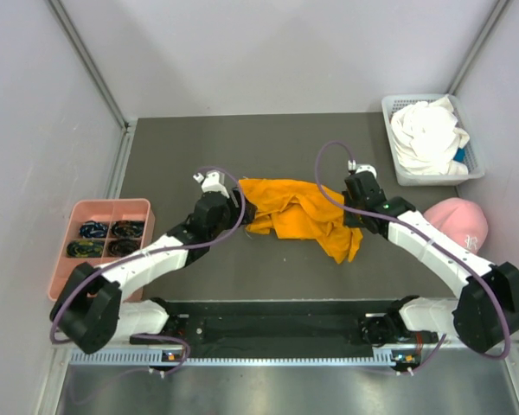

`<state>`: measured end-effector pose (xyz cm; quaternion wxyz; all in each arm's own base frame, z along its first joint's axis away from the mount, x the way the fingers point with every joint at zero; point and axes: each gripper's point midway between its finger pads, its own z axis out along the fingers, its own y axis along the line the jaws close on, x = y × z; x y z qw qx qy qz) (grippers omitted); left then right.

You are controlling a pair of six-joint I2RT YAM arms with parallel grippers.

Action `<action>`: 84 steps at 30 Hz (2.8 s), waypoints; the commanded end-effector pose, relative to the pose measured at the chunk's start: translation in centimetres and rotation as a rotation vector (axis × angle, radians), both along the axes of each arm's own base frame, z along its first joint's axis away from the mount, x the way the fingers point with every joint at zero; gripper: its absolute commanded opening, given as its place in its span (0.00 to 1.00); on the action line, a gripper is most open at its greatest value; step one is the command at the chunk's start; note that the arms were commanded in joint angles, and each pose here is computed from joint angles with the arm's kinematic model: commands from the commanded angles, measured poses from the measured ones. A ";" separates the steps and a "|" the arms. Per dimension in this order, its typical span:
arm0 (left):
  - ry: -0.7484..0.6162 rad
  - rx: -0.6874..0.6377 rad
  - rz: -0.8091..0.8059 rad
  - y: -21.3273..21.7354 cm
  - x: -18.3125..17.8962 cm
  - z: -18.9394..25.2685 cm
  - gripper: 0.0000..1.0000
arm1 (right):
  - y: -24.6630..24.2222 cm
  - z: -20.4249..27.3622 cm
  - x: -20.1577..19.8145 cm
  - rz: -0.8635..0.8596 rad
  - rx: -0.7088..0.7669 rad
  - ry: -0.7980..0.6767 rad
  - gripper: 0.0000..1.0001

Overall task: Fold and stack the t-shirts
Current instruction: Move the tshirt to the center of the board

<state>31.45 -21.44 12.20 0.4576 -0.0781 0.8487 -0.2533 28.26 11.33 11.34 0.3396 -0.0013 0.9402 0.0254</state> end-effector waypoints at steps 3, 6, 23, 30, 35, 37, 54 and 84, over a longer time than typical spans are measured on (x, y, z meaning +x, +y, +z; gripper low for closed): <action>-0.042 -0.073 0.021 0.9 -1.0 2.5 0.99 | 0.5 0.2 0.8 -0.001 0.030 -0.016 0.00; -0.027 -0.111 0.016 0.8 -1.1 2.5 0.99 | 0.6 0.2 0.8 0.000 0.031 -0.017 0.00; 0.130 -0.397 -0.026 -0.3 -0.3 0.1 0.59 | 0.4 0.1 0.5 -0.004 0.031 -0.010 0.00; 0.155 -0.426 -0.044 -1.0 -0.2 -0.4 0.49 | 0.4 0.0 0.5 -0.006 0.027 -0.007 0.00; 0.170 -0.446 -0.031 -0.8 0.2 -1.0 0.49 | 0.3 -0.1 0.4 -0.007 0.024 -0.004 0.00; 0.164 -0.473 -0.023 -0.4 0.3 -0.8 0.50 | 0.3 -0.2 0.4 -0.007 0.024 -0.004 0.00; 0.126 -0.583 0.075 2.1 0.9 0.1 0.55 | 0.4 -0.6 0.3 -0.002 0.025 0.008 0.00; 0.175 -0.658 -0.005 -0.2 1.9 -0.7 0.47 | 0.1 -0.8 0.2 -0.008 0.011 0.014 0.00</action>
